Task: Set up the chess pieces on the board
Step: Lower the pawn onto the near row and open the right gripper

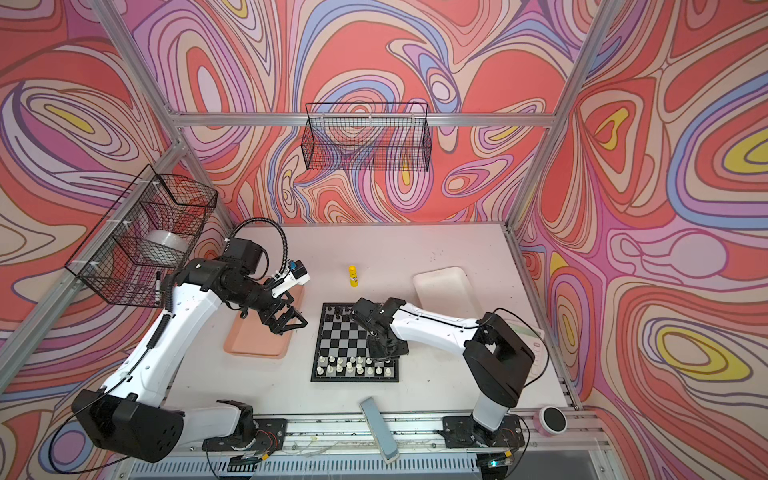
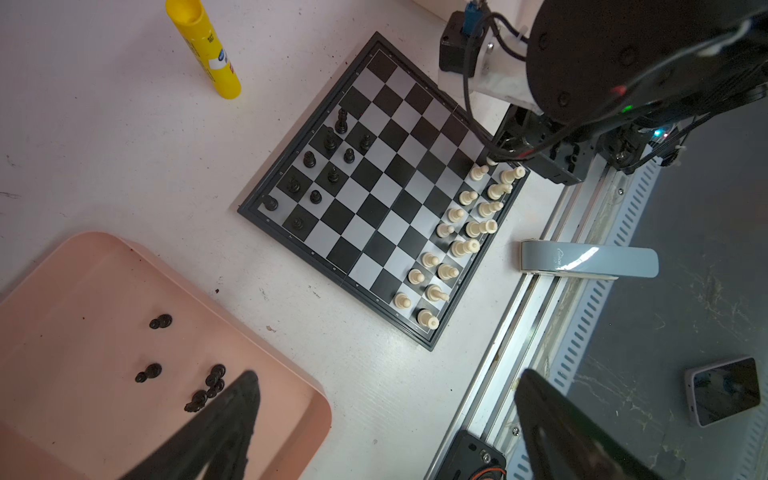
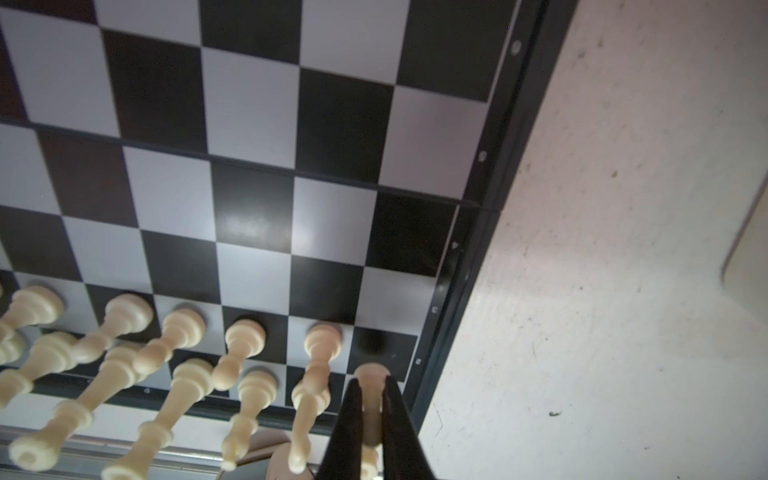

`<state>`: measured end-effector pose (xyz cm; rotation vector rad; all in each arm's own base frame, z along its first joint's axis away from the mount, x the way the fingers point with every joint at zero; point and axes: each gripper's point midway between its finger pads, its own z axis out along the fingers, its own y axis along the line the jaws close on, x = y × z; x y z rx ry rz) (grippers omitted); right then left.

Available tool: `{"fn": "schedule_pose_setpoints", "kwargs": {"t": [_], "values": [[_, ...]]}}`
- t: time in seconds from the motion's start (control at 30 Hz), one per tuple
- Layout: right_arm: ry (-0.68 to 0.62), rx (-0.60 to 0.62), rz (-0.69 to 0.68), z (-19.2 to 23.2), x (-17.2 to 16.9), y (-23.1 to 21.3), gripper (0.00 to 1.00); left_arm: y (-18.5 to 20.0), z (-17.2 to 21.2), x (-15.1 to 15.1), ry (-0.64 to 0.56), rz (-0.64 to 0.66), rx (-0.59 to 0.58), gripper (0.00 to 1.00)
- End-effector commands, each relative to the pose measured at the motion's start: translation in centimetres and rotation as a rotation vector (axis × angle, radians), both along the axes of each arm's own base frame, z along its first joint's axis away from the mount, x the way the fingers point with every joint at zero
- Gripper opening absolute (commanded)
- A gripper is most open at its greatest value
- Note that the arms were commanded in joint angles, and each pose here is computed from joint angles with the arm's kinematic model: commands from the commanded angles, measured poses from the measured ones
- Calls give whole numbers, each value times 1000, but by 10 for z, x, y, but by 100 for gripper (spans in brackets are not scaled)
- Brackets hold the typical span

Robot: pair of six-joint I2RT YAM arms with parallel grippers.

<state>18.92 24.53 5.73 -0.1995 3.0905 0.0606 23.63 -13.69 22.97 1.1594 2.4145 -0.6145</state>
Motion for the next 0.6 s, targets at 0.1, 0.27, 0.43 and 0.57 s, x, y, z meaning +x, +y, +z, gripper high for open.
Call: {"fn": "schedule_pose_setpoints", "kwargs": {"t": [0.1,0.27,0.43,0.57], "values": [[8,-44,-5,-13,-4,-8,6,0,3,-9,12,-2,-24,97],[9,-34,-8,-15,-4,-6,6,0,4,-9,11,-2,-25,97],[17,-40,-8,-21,-5,-7,7,0,4,-8,10,-2,-25,97],[15,-34,-11,-20,-4,-6,9,0,4,-8,8,-3,-22,97]]}}
